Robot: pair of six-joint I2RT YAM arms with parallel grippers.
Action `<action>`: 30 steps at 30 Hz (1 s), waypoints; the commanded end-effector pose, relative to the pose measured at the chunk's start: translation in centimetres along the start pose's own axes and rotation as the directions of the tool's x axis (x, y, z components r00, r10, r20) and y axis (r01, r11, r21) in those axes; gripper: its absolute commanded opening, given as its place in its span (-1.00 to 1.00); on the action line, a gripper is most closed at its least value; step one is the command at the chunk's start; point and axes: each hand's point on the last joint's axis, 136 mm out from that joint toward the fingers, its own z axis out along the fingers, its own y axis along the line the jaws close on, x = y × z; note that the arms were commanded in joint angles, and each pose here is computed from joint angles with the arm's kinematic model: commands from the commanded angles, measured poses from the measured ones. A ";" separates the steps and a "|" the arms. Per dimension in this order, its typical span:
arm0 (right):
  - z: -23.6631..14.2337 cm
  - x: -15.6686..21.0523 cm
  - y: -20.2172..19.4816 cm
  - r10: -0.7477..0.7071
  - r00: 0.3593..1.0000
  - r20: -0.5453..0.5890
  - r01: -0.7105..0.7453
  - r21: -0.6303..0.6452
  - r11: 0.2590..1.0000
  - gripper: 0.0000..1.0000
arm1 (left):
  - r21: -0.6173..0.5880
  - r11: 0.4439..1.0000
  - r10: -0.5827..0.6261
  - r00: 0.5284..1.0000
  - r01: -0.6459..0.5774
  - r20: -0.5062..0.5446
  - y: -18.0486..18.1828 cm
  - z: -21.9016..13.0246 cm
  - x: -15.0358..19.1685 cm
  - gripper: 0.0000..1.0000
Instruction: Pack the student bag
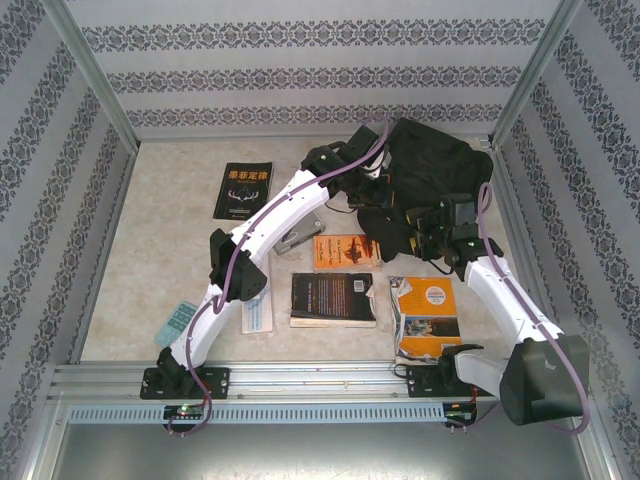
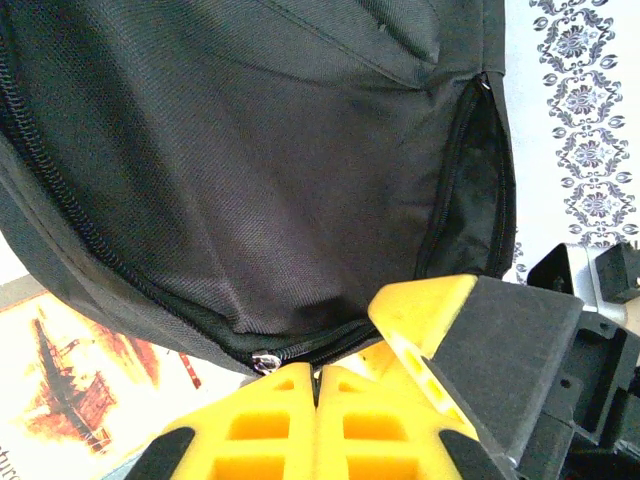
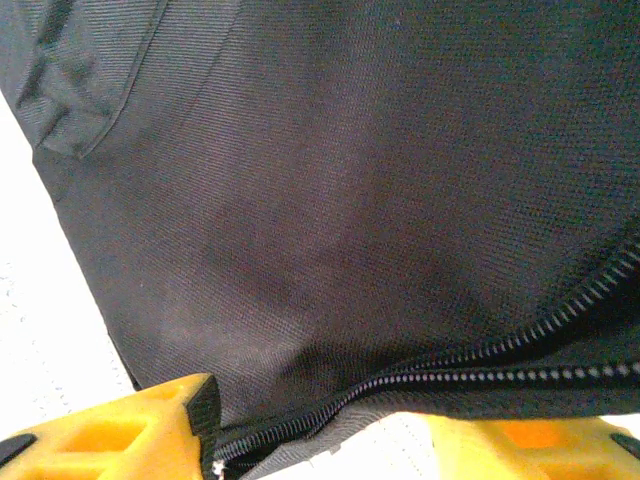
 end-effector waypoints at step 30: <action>1.4 0.9 -4.1 -0.240 0.970 -0.049 0.245 0.168 0.955 -1.00 | -0.052 0.996 -0.054 0.974 0.066 0.221 8.4 -0.5 -9.5 -1.00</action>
